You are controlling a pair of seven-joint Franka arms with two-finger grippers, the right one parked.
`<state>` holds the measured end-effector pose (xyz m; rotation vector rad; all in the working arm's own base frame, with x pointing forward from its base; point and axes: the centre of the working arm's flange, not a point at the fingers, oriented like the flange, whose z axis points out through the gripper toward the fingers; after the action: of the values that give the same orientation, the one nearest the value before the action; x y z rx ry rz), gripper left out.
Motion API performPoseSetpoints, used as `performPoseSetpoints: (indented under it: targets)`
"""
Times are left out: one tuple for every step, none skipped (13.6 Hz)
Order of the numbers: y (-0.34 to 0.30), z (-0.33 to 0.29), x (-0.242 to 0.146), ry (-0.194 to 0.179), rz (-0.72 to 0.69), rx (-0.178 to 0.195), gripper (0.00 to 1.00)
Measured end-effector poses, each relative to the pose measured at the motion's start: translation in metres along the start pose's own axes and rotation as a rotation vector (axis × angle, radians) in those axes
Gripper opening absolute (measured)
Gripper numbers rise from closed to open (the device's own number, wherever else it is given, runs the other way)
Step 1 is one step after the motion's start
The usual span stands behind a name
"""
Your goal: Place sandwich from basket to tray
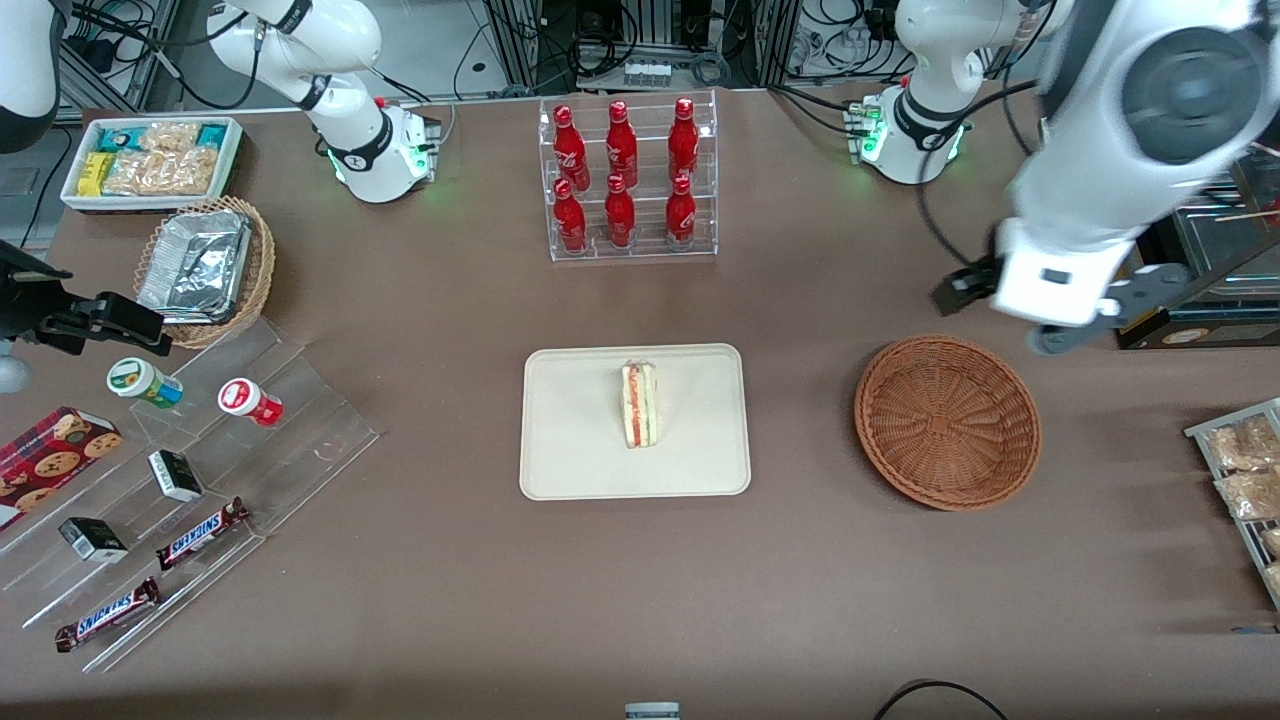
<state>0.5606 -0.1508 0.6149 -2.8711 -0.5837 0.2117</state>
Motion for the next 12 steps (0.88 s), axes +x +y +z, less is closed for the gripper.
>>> performPoseSetpoints:
  targets:
    - [-0.015,-0.001,0.008,-0.005,0.025,-0.01,1.0]
    - [-0.025,-0.001,0.014,-0.012,0.045,-0.02,1.0]
    - [-0.032,0.0,0.019,-0.02,0.069,-0.028,1.0]
    - [-0.04,0.002,0.024,-0.031,0.101,-0.039,1.0]
    - [-0.048,0.004,0.029,-0.043,0.132,-0.054,1.0]
    - [-0.056,0.006,0.035,-0.054,0.166,-0.071,1.0]
    - [-0.065,0.008,0.04,-0.062,0.204,-0.085,1.0]
    - [-0.075,0.011,0.046,-0.071,0.239,-0.099,1.0]
    - [-0.087,0.014,0.052,-0.082,0.269,-0.118,1.0]
    - [-0.101,0.019,0.059,-0.09,0.29,-0.135,1.0]
    - [-0.114,0.023,0.063,-0.088,0.311,-0.145,1.0]
    - [-0.124,0.026,0.064,-0.077,0.327,-0.149,1.0]
